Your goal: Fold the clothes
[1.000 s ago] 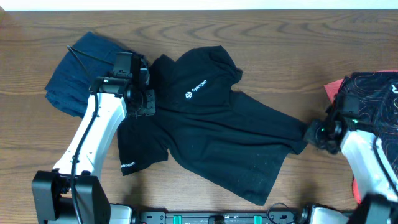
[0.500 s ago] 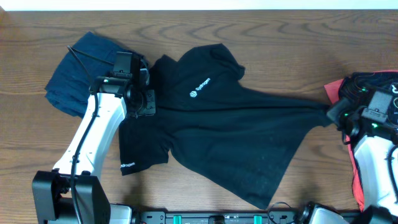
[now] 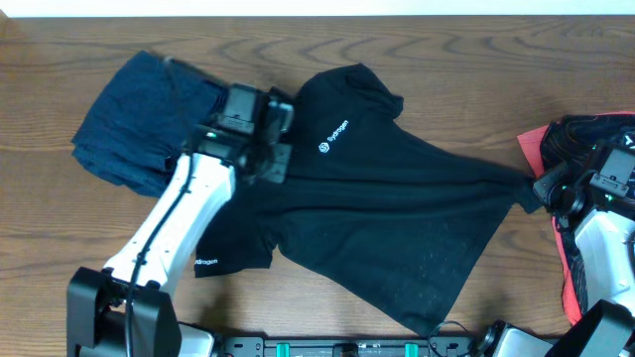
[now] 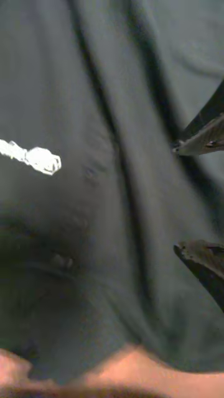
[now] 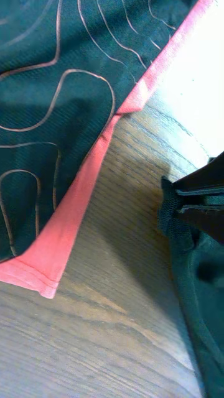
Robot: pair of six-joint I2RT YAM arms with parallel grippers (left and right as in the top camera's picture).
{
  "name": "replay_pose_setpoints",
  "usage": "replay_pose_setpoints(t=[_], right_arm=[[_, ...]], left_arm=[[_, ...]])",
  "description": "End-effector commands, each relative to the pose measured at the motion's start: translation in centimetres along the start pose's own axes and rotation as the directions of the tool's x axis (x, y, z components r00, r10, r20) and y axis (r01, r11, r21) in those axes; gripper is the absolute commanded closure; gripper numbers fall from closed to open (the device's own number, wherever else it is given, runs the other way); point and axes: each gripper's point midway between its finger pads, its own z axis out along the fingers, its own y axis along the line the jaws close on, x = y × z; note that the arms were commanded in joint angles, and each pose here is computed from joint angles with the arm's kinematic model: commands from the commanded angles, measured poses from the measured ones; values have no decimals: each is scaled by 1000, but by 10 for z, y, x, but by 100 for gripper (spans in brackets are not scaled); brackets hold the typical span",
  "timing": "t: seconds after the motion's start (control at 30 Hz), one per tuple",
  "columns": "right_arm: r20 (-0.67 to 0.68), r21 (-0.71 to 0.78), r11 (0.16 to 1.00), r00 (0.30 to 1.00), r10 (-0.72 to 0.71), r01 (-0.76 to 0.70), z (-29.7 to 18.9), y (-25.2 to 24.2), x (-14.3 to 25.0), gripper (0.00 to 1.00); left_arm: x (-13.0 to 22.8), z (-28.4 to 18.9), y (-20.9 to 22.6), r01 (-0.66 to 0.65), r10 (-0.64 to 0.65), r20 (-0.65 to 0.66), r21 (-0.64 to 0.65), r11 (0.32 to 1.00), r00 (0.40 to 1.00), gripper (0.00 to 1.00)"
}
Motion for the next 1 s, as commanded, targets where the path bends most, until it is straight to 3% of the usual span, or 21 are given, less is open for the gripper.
replay_pose_setpoints(t=[0.0,0.17,0.4,0.6,0.77,0.8,0.97], right_arm=[[-27,-57,998,999,-38,37,-2,10,2,99],[-52,-140,980,987,-152,144,-4,23,10,99],[-82,-174,969,978,-194,178,-5,26,18,99],[-100,-169,964,970,-224,205,-5,23,23,99],[-53,-184,953,966,-253,240,-5,29,14,99],[-22,-193,950,967,-255,246,-5,33,7,99],[54,-220,948,973,-224,231,-7,44,-11,99]], left_arm=[[-28,7,-11,-88,86,104,20,996,991,53],[-53,43,-12,-103,93,170,49,993,981,55],[-57,116,-6,-118,109,119,76,990,987,73],[-47,146,38,-95,106,66,-148,984,992,77],[-37,135,102,-58,71,13,-452,890,997,81],[-34,127,125,4,11,28,-507,862,1000,81],[-20,115,163,133,-128,46,-533,836,991,81]])
